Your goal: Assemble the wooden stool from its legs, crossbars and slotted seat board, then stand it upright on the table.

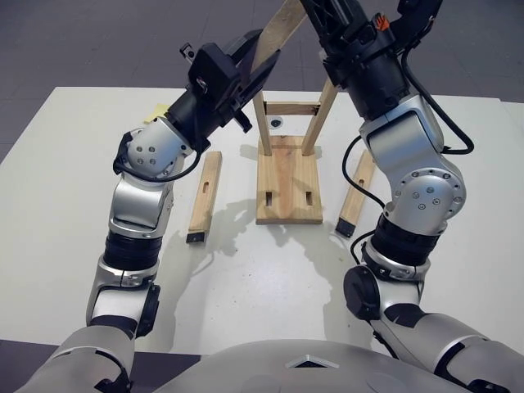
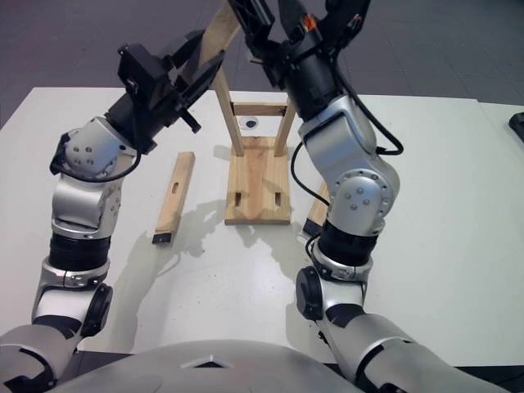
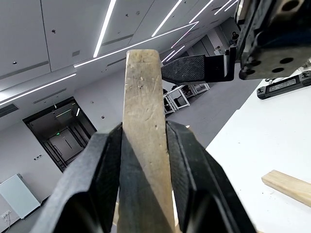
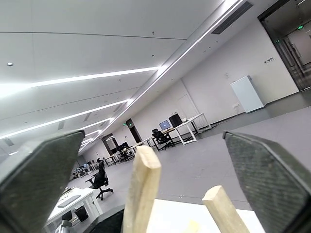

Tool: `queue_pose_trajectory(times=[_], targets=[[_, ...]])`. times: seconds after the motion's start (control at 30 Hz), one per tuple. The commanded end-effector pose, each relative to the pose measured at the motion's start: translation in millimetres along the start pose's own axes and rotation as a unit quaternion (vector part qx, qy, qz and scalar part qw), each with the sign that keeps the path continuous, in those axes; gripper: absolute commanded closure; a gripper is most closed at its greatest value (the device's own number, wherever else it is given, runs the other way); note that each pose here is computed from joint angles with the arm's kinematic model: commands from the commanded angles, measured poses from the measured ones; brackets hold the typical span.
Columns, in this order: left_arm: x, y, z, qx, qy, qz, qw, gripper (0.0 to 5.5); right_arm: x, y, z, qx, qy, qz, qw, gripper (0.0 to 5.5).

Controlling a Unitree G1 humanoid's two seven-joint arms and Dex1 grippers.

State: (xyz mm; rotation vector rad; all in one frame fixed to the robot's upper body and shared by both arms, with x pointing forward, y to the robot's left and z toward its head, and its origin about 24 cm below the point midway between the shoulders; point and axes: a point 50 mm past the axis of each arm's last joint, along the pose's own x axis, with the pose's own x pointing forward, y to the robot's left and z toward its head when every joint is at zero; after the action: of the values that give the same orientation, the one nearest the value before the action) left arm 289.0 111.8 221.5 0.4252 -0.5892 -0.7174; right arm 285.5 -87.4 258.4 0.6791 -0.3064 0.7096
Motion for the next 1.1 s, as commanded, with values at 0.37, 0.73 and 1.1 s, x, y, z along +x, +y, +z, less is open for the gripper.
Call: queue_pose_trajectory(times=[0.37,0.73,1.1], targets=[[5.9,-3.8,0.8,0.018,-0.005,-0.026,0.999,4.21,-1.2,4.0,-16.1,0.032,0.024,0.008,0.999,2.61],[7.8,-3.5,-3.5,0.02,-0.006,-0.023,1.0,4.21,-1.6,2.2,-20.4,0.045,0.033,0.009,0.998,4.22],[10.6,-4.0,-12.9,0.007,0.01,-0.014,1.0,4.21,-5.3,8.9,-22.6,0.031,0.044,0.033,0.998,4.8]])
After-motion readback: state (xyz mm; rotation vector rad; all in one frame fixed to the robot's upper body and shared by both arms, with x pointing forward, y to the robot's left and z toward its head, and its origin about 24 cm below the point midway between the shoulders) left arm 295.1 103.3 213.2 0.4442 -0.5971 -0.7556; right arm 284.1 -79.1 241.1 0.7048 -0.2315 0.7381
